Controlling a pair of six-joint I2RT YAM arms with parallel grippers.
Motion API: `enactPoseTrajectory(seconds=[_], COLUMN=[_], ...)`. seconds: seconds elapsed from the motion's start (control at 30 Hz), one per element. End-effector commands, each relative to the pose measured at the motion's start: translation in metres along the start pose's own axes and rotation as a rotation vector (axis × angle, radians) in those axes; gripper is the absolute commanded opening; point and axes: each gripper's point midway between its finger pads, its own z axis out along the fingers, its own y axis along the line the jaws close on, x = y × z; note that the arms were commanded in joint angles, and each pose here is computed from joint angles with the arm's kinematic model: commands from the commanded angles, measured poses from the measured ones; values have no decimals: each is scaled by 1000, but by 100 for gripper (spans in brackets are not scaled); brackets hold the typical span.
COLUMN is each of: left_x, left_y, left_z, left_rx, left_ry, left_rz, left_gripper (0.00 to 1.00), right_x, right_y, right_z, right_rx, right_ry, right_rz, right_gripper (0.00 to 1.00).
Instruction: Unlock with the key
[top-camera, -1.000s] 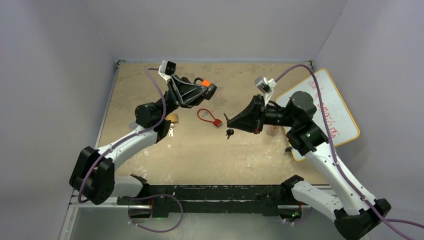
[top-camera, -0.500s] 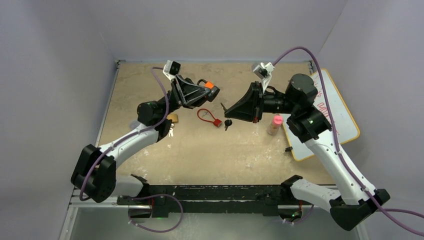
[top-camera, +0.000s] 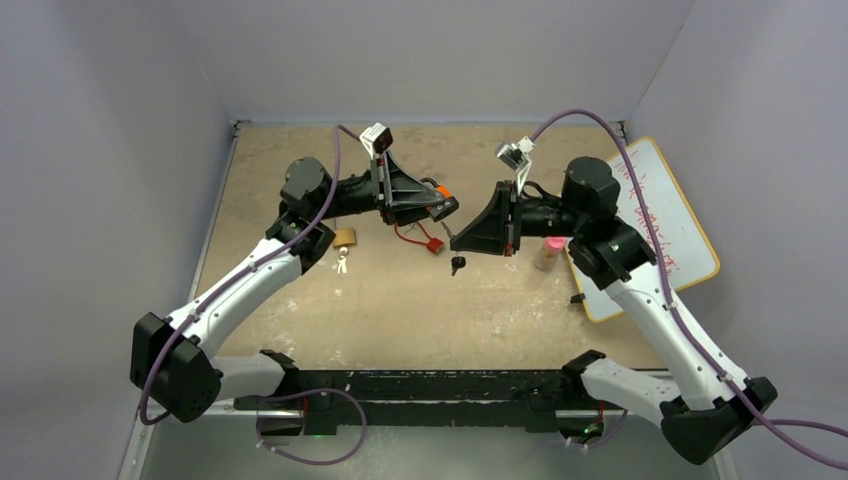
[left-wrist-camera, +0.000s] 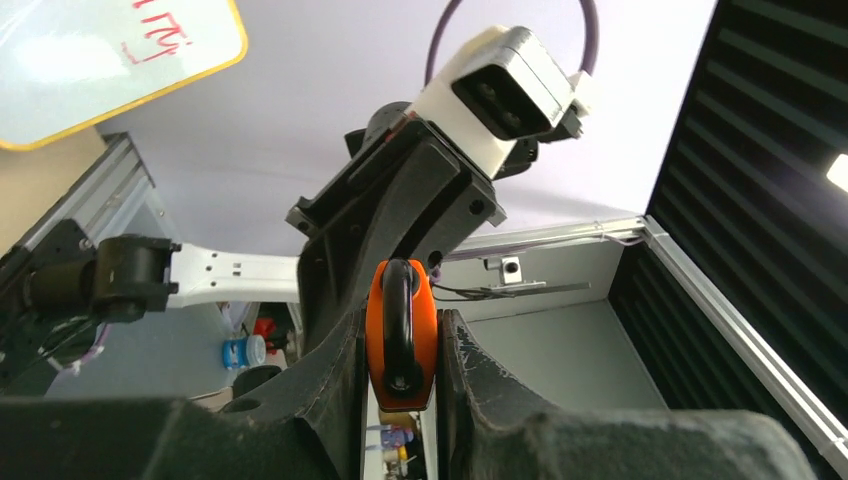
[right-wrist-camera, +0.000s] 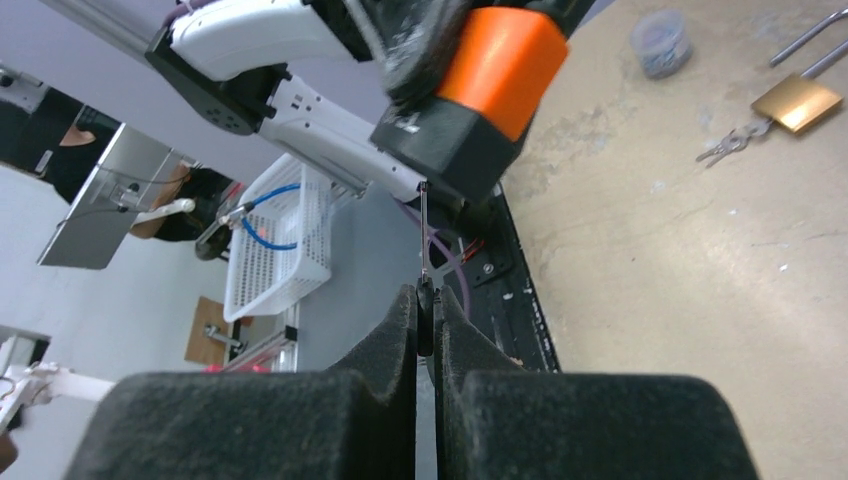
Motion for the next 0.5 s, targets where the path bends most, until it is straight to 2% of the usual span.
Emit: enactPoseTrajectory(seconds=[0.0, 0.13, 0.47], left_x=[9, 10, 13], left_y=[-5, -5, -7], left_z=[-4, -5, -8], left_rx=[-20, -26, -28], left_ry=[24, 24, 22], left_rz=[10, 11, 32], left_gripper=[0, 0, 0], right_x=[9, 16, 4], right_y=[31, 36, 14], right_z=[-12, -16, -9], right_rx=[-103, -125, -16], right_ry=[13, 17, -43], right_rz=[-60, -76, 9], right_gripper=[0, 0, 0])
